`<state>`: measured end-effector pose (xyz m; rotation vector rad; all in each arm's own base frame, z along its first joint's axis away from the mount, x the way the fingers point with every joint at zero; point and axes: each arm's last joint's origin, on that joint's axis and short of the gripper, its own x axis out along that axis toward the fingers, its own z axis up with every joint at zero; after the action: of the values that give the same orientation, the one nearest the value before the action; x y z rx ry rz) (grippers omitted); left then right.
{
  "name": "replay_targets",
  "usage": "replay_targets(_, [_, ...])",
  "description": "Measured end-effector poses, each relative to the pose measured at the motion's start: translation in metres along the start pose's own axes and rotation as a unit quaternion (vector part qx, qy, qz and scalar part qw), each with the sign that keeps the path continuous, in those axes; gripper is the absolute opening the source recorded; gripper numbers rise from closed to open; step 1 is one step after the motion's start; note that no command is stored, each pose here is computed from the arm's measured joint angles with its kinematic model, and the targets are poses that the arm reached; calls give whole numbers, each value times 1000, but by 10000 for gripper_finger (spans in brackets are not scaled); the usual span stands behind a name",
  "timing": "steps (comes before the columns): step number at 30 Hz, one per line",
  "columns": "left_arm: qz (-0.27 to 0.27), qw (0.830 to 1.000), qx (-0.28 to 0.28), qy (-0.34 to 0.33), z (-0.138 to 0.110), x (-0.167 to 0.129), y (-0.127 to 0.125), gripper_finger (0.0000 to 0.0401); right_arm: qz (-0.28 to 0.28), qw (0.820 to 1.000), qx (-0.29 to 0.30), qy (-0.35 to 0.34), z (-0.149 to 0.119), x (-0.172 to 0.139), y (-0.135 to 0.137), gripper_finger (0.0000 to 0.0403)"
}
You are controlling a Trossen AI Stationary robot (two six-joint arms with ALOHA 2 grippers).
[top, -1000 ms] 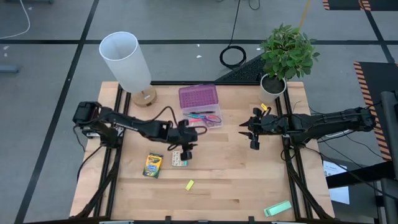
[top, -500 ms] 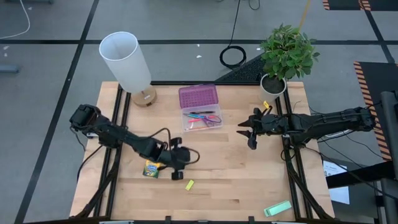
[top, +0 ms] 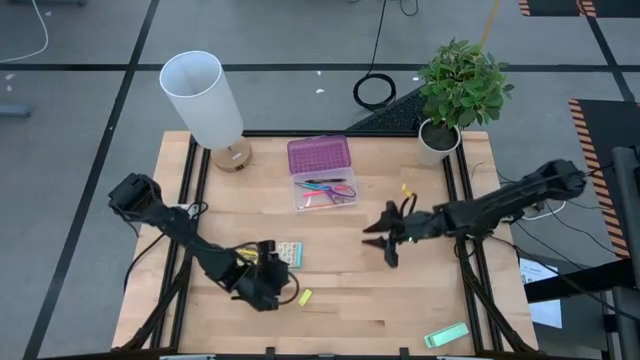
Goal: Pack school essentials
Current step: Put the blue sticky notes into the purple supply box
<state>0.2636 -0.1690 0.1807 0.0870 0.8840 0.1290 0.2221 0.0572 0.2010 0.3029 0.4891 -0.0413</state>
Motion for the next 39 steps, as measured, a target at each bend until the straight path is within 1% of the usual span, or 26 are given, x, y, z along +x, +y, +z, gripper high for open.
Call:
replay_targets(2, [10,1000,-6,3,-7,2,0,221,18,1000,-10,-2,-6,8,10,141])
replay_targets(5, [27,999,-10,13,-19,6,4,214,15,999,-31,4,-11,18,20,141])
replay_targets(9, [48,998,-20,21,-29,14,13,184,10,996,-89,7,-5,32,29,141])
replay_targets(13, [56,998,-37,15,-34,24,24,147,9,986,-168,12,2,49,38,141])
replay_targets(15, [58,997,-46,11,-36,28,28,131,8,980,-198,16,4,58,42,141])
replay_targets(18, [56,997,-52,10,-36,30,30,110,7,974,-224,25,5,74,48,141])
replay_targets(21, [52,997,-53,8,-34,29,28,95,7,971,-237,33,10,88,55,141])
replay_targets(24, [46,998,-54,2,-27,25,24,91,25,967,-247,60,15,102,63,141])
replay_targets(27, [41,998,-49,2,-18,19,18,90,20,959,-268,88,18,114,70,141])
replay_targets(31, [42,999,-23,14,-10,8,12,90,24,950,-299,85,20,127,75,141])
replay_targets(34, [54,998,1,36,-12,6,14,90,26,943,-322,86,15,135,75,141])
replay_targets(36, [70,996,10,54,-18,8,19,90,25,940,-327,94,10,138,73,141])
replay_targets(39, [83,994,13,72,-28,14,27,90,19,936,-336,98,7,142,71,141])
